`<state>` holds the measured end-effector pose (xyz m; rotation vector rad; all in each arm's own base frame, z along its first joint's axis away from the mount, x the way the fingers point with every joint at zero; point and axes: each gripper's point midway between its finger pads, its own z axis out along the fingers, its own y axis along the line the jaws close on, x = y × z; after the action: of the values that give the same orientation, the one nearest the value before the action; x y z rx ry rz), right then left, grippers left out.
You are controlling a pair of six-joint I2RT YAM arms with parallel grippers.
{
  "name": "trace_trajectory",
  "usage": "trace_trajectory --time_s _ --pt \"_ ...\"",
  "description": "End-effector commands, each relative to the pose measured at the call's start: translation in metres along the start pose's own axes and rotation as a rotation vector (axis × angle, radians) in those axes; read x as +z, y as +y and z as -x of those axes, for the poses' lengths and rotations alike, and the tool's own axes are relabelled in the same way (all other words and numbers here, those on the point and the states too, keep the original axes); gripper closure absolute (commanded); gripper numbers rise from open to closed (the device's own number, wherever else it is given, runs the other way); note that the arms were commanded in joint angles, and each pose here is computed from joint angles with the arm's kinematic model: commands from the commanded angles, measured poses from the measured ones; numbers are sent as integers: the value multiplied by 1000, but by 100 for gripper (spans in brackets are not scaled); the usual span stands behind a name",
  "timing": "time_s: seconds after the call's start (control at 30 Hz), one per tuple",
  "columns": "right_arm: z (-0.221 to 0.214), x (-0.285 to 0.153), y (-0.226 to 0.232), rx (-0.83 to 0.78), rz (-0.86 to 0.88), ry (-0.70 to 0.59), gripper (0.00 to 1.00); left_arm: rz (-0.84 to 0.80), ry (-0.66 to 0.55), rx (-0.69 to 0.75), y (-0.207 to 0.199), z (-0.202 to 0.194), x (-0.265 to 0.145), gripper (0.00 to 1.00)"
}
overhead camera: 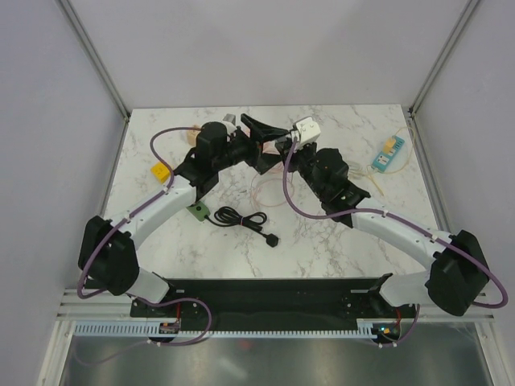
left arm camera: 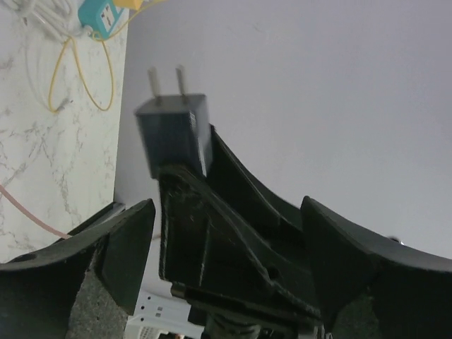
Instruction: Insert the plug
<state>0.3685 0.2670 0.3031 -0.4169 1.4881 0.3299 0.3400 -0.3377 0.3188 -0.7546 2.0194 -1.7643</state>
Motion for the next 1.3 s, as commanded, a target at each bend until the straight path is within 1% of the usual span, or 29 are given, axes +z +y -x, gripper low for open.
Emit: trace_trajectory --time_s 0.0,0.03,0.07,0.1,0.13,0.17,0.2,0.23,0.27,0.3,0.33,0.37,0.4,0.43,0.47,0.5,0.53,0.57,0.63,0.73,0.8,0.93,1.0,1.03,1.07,1.1,1.13,1.17,1.27 --pt "35 -9 -11 75 12 -22 100 -128 88 179 -39 -26 -23 10" --pt "37 -11 -14 102 42 -13 100 -133 88 194 -40 -25 -28 9" --pt "30 -15 -15 137 56 28 100 -127 86 202 -37 -25 -30 9" --pt "39 -20 -18 161 66 23 100 -108 80 219 -30 -22 -31 9" --pt "39 -23 -33 186 51 39 100 -93 76 227 -23 -21 -34 9" --pt "27 -31 -26 215 120 120 100 -94 60 267 -22 -16 -40 10" --pt "39 -36 -29 260 139 131 100 -63 56 278 -10 -12 -43 10" --pt "39 -41 -41 286 137 161 100 -58 50 305 -6 -9 -47 11" --pt "30 -52 -42 310 154 231 100 -68 36 373 -6 -4 -55 12" --pt "43 -63 -33 338 233 231 100 -46 30 396 5 1 -58 12" --pt "44 -70 -37 352 255 246 100 -30 26 428 11 4 -63 13" --pt "41 -81 -33 375 290 286 100 -28 22 508 15 10 -68 13" --pt "52 -95 -17 402 408 287 100 -20 17 539 20 12 -74 13" --pt "55 -103 -16 439 447 298 100 -5 7 560 25 18 -79 14" --pt "59 -113 -6 474 528 311 100 -4 19 620 28 19 -82 14" --pt "64 -128 10 510 652 327 100 -10 19 654 26 18 -87 14" --pt "66 -136 18 558 707 350 100 19 26 664 32 20 -90 14" --pt "67 -142 24 576 756 358 100 25 28 720 34 21 -92 14" --pt "75 -156 33 610 830 358 100 32 16 771 29 23 -97 14" --pt "87 -171 40 600 896 335 100 66 0 835 29 31 -103 15" --pt "94 -174 41 600 911 320 100 77 -1 864 29 34 -105 15" --pt "98 -161 32 674 814 338 100 101 -10 893 33 41 -107 15" --pt "86 -141 13 719 672 363 100 125 -3 925 39 42 -109 15" --pt "68 -140 7 761 599 444 100 142 -6 952 42 45 -110 15" --pt "55 -124 -11 757 467 478 100 156 -6 964 45 47 -110 15" --pt "39 -118 -25 712 396 514 100 182 -3 969 51 48 -112 15" --pt "17 -121 -33 732 312 608 100 207 -19 994 55 54 -113 15" --pt "-1 -108 -55 708 182 652 100 230 -23 1000 60 56 -114 15" --pt "-35 -102 -100 718 -31 739 100 284 -36 1031 72 63 -118 14"
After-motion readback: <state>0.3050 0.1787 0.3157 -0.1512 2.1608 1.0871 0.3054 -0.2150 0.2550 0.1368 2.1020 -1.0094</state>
